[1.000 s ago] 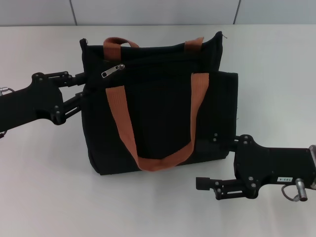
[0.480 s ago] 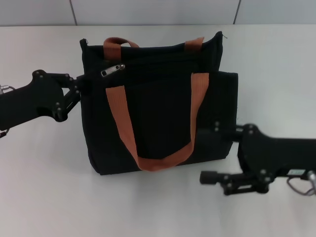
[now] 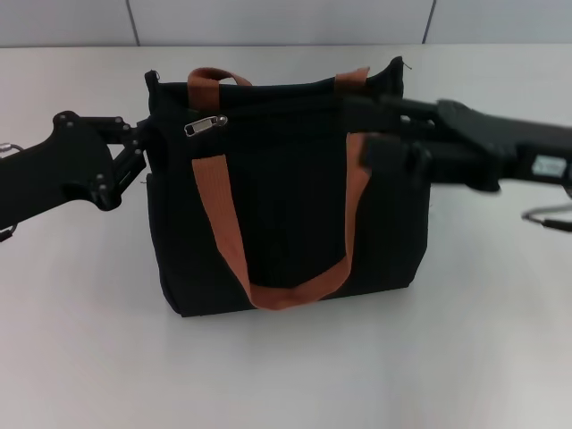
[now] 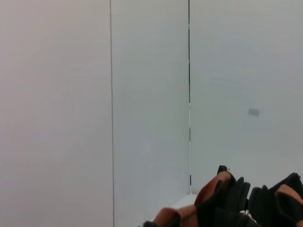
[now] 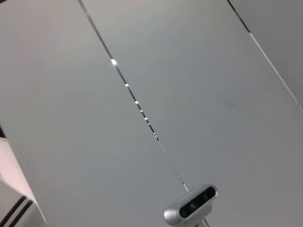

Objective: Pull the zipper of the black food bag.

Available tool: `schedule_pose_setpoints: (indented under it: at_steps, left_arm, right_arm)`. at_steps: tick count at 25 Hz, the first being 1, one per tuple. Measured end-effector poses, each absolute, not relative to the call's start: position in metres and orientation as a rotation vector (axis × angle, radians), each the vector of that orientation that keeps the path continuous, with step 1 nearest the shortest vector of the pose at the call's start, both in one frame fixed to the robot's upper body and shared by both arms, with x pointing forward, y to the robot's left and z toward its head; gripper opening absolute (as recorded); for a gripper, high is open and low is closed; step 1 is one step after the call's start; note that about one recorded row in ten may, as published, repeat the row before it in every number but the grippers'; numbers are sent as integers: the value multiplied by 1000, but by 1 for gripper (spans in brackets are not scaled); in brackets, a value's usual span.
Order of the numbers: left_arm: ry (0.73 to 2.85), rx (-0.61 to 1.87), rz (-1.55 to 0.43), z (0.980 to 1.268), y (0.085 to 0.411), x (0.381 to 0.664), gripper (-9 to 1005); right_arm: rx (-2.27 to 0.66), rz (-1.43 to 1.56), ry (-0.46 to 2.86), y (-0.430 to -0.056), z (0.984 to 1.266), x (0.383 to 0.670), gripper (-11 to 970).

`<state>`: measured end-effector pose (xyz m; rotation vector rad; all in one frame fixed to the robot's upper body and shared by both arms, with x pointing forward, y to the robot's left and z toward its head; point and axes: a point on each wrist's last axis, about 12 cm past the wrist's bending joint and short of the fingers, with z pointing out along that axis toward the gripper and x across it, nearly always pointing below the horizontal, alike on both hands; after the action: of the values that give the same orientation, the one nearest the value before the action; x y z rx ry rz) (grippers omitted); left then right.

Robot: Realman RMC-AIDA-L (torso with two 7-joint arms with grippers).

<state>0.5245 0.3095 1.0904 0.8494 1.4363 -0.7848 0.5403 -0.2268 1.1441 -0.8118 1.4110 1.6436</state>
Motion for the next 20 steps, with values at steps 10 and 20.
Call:
schedule_pose_setpoints:
  at_steps: [10, 20]
  left_arm:
    - [1383, 848, -821, 1098, 305, 527, 24]
    - [1376, 826, -841, 1103, 302, 532, 25]
  right_arm:
    - [-688, 1761, 1704, -198, 1178, 587, 786]
    - [-646, 1743, 2007, -170, 1190, 609, 766]
